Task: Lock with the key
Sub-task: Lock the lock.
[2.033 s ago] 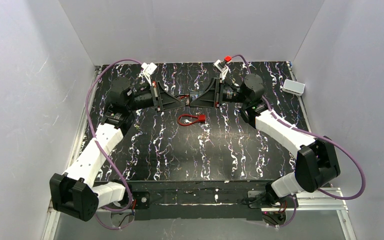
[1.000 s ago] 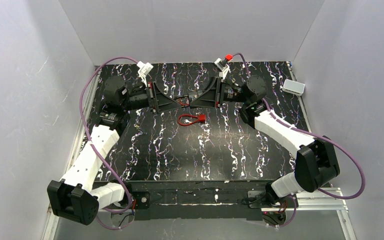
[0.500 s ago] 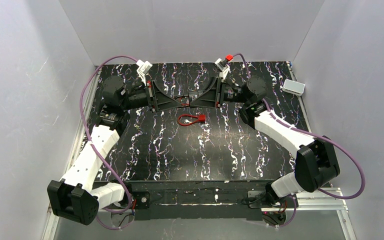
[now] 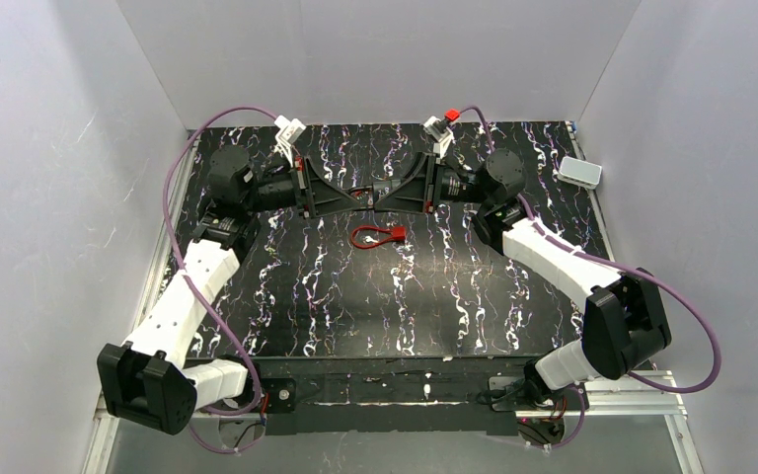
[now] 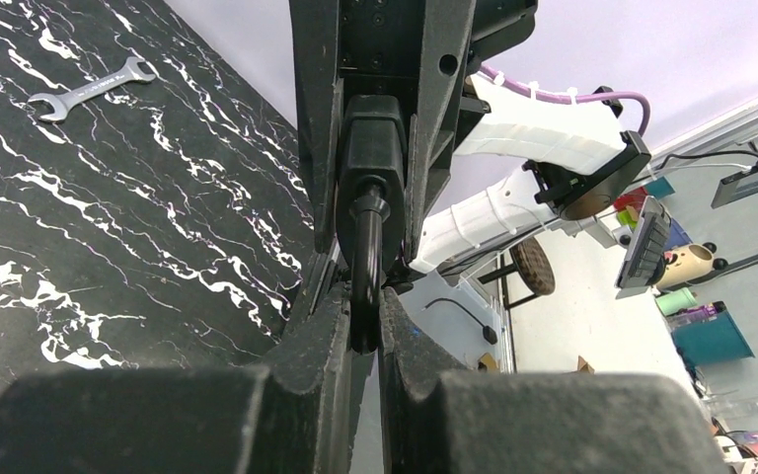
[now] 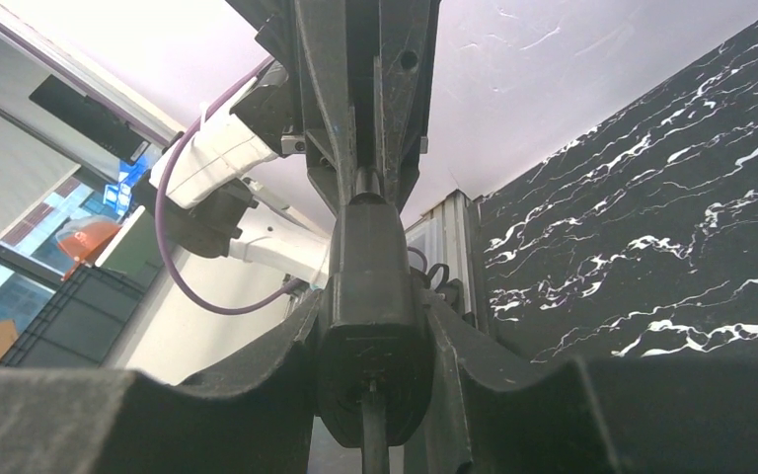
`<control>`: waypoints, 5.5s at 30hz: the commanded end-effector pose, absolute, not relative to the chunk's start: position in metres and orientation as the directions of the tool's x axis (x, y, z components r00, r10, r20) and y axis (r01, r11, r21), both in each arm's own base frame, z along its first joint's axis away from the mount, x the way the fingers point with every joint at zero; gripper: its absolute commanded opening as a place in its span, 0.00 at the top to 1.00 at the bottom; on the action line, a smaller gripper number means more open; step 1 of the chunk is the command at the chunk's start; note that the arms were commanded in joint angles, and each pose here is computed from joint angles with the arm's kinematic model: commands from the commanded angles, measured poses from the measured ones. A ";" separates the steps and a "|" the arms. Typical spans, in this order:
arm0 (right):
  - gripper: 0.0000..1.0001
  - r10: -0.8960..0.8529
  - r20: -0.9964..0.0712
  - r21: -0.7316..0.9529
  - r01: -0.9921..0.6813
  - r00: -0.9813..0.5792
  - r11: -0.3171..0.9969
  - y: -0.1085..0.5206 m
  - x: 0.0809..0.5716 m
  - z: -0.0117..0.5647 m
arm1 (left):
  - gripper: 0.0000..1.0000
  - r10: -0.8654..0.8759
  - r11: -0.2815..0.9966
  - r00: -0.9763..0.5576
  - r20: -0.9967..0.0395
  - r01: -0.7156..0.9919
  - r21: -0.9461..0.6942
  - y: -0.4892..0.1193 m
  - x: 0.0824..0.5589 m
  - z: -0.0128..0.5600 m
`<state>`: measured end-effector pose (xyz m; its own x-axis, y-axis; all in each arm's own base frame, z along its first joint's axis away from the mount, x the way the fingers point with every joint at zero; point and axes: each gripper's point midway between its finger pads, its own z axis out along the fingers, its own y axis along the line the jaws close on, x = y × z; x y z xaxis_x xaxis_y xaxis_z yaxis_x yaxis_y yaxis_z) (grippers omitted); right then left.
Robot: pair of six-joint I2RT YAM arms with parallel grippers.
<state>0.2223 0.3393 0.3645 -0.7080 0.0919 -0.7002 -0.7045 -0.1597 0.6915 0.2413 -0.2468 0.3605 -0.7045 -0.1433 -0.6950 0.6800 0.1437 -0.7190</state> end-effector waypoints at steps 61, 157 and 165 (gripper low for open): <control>0.64 0.232 -0.739 0.616 -0.774 -0.632 -0.147 0.333 0.246 0.401 | 1.00 -0.347 0.212 -0.747 -0.568 0.527 -0.823 -0.213 0.250 0.350; 0.99 0.055 -0.826 0.512 -0.788 -0.560 -0.342 0.358 0.185 0.386 | 0.79 -0.173 0.081 -0.644 -0.745 0.744 -0.663 -0.216 0.208 0.383; 0.99 0.023 -0.821 0.526 -0.772 -0.570 -0.358 0.359 0.180 0.386 | 1.00 -0.183 0.105 -0.638 -0.748 0.744 -0.660 -0.215 0.207 0.375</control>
